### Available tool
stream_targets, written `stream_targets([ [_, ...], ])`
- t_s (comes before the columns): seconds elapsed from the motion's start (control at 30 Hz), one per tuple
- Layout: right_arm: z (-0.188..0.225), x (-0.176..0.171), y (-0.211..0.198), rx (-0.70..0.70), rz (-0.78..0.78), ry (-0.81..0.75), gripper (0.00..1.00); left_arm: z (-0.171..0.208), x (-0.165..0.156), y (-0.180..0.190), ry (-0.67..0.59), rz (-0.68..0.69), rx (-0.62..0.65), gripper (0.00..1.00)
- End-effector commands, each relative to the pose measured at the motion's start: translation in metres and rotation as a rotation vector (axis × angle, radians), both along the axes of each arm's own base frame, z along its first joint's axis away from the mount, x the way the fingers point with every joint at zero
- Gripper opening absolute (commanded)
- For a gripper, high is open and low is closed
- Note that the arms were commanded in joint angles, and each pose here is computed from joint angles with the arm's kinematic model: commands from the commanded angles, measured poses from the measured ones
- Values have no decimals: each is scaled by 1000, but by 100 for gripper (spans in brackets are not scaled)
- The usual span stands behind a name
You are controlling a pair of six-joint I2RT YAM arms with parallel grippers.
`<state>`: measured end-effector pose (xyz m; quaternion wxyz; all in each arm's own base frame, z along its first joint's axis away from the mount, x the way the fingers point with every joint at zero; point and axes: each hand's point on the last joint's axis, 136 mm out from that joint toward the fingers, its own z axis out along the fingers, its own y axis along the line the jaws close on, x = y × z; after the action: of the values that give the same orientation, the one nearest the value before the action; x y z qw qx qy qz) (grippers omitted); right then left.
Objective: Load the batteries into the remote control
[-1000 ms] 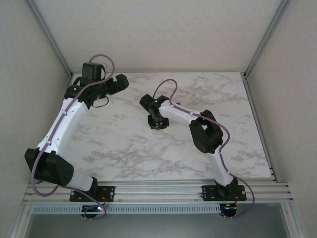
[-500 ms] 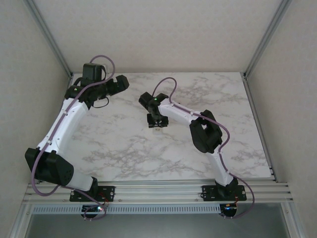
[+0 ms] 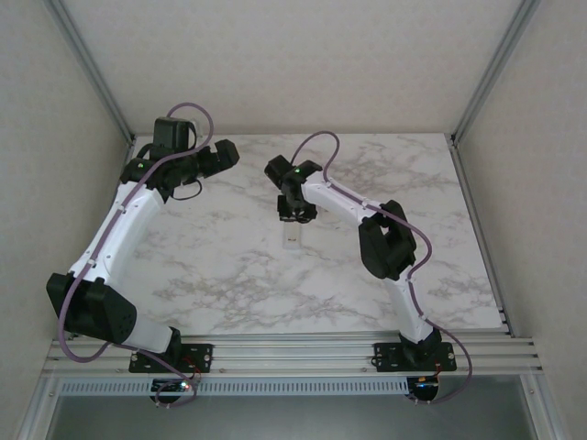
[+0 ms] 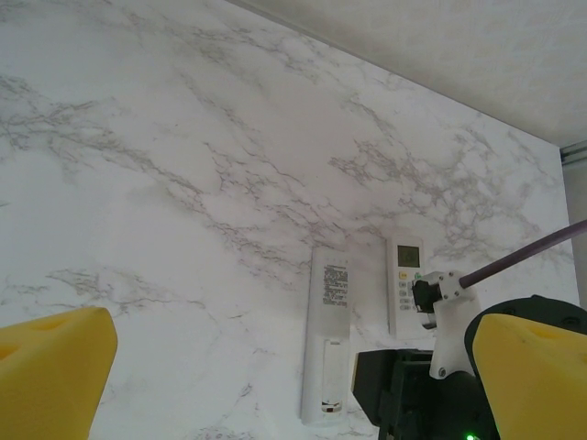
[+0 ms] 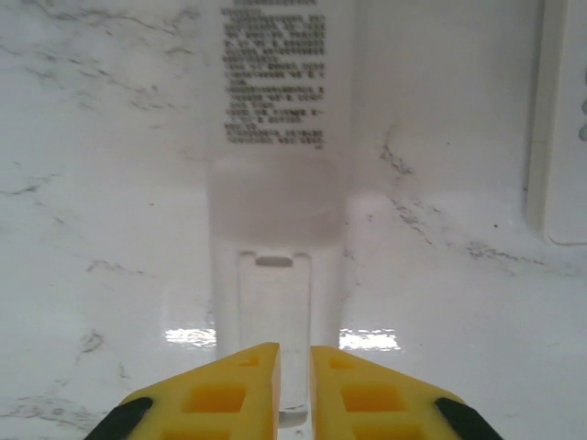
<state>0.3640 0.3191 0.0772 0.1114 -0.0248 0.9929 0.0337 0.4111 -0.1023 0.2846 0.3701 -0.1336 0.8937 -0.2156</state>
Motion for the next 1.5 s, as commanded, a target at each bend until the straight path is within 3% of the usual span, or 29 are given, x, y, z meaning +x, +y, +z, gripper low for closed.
stream_targets([
  [0.0,-13,-2,3,-18,8,37,13,-4,-1,-1,6,-9,10,100],
  [0.27,-33,-5,3,-38,6,82,6,-5,0,-1,8,-8,10,100],
  [0.57,-49,-16,-2,-66,13,121,6,-8,0,-1,12,-7,14,99],
  [1.17,-72,-64,-4,-108,29,206,5,-21,1,-6,47,-14,-25,100],
  [1.47,-93,-105,-8,-127,57,281,3,-27,0,-7,61,-18,-24,100],
])
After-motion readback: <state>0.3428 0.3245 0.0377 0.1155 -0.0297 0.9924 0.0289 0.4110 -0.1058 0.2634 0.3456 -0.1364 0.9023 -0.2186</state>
